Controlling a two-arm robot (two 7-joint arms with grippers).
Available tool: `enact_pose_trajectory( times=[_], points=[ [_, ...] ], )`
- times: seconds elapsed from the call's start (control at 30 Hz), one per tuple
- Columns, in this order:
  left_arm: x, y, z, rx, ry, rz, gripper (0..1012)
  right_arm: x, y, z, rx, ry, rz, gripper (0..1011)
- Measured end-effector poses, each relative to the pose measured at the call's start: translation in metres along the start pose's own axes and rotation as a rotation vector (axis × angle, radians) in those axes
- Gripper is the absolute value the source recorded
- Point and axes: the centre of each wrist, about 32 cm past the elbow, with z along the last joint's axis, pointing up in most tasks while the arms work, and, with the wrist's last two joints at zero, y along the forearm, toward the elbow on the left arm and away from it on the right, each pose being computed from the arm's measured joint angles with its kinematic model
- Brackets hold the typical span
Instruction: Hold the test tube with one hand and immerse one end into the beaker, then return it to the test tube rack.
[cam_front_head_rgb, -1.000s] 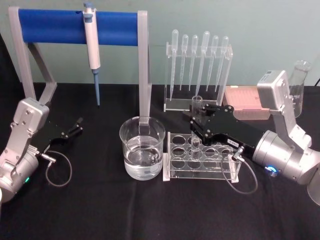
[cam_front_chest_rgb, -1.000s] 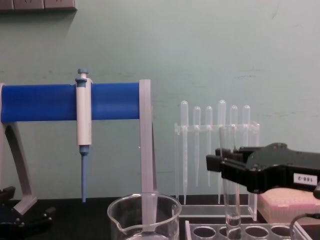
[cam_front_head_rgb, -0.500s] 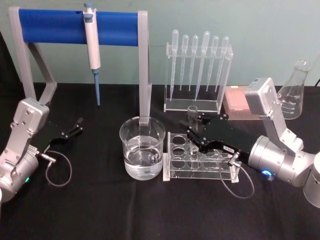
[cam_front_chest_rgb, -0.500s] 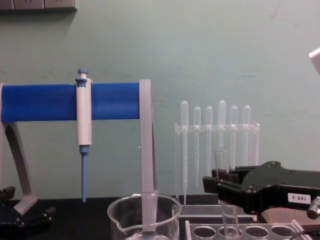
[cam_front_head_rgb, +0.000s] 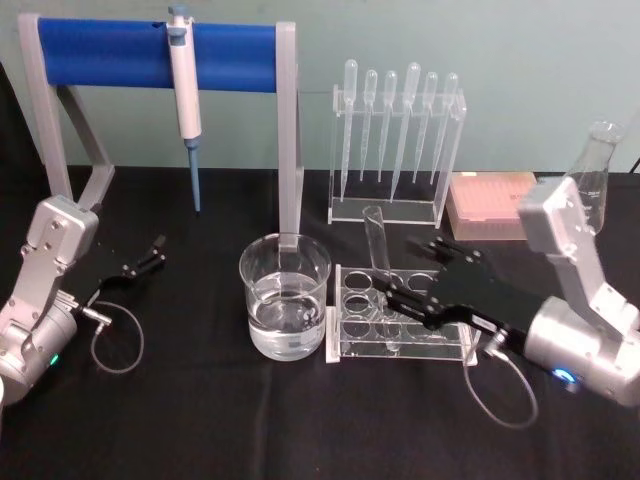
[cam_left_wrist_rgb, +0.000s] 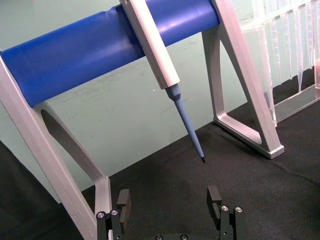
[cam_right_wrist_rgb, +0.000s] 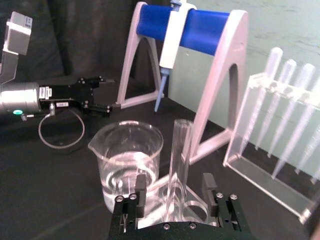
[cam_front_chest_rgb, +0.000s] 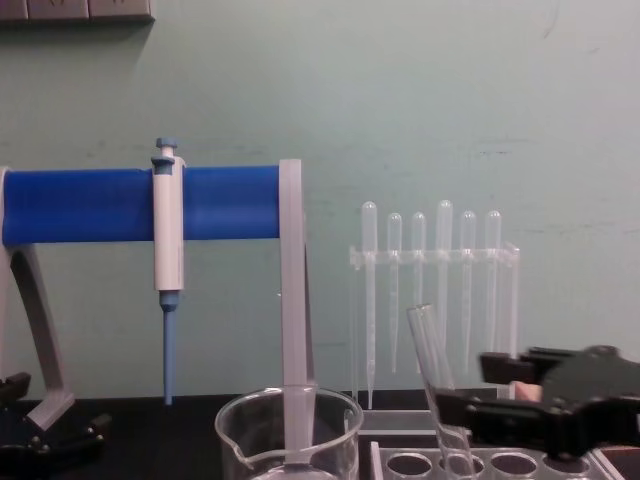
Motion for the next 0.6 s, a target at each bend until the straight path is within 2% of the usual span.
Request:
enact_pose_trajectory(
  times=[0.1, 0.13, 0.17, 0.27, 0.37, 0.4, 0.5, 0.6],
  points=[
    [0.0, 0.0, 0.0, 0.0, 0.0, 0.0, 1000, -0.005, -0.021, -0.001, -0.017, 0.009, -0.033, 784],
    [0.0, 0.0, 0.0, 0.0, 0.0, 0.0, 1000, -0.005, -0.026, -0.002, -0.02, 0.012, -0.042, 800],
    [0.0, 0.0, 0.0, 0.0, 0.0, 0.0, 1000, -0.005, -0.036, -0.004, -0.026, 0.019, -0.068, 839],
    [0.0, 0.0, 0.0, 0.0, 0.0, 0.0, 1000, -0.003, -0.048, -0.01, -0.031, 0.028, -0.119, 925],
    [0.0, 0.0, 0.0, 0.0, 0.0, 0.0, 1000, 0.002, -0.061, -0.021, -0.031, 0.04, -0.2, 985],
    [0.0, 0.0, 0.0, 0.0, 0.0, 0.0, 1000, 0.005, -0.065, -0.028, -0.029, 0.04, -0.25, 999],
    [0.0, 0.0, 0.0, 0.0, 0.0, 0.0, 1000, 0.007, -0.07, -0.039, -0.025, 0.034, -0.325, 1003],
    [0.0, 0.0, 0.0, 0.0, 0.0, 0.0, 1000, 0.009, -0.072, -0.058, -0.037, 0.016, -0.445, 1003]
  ],
)
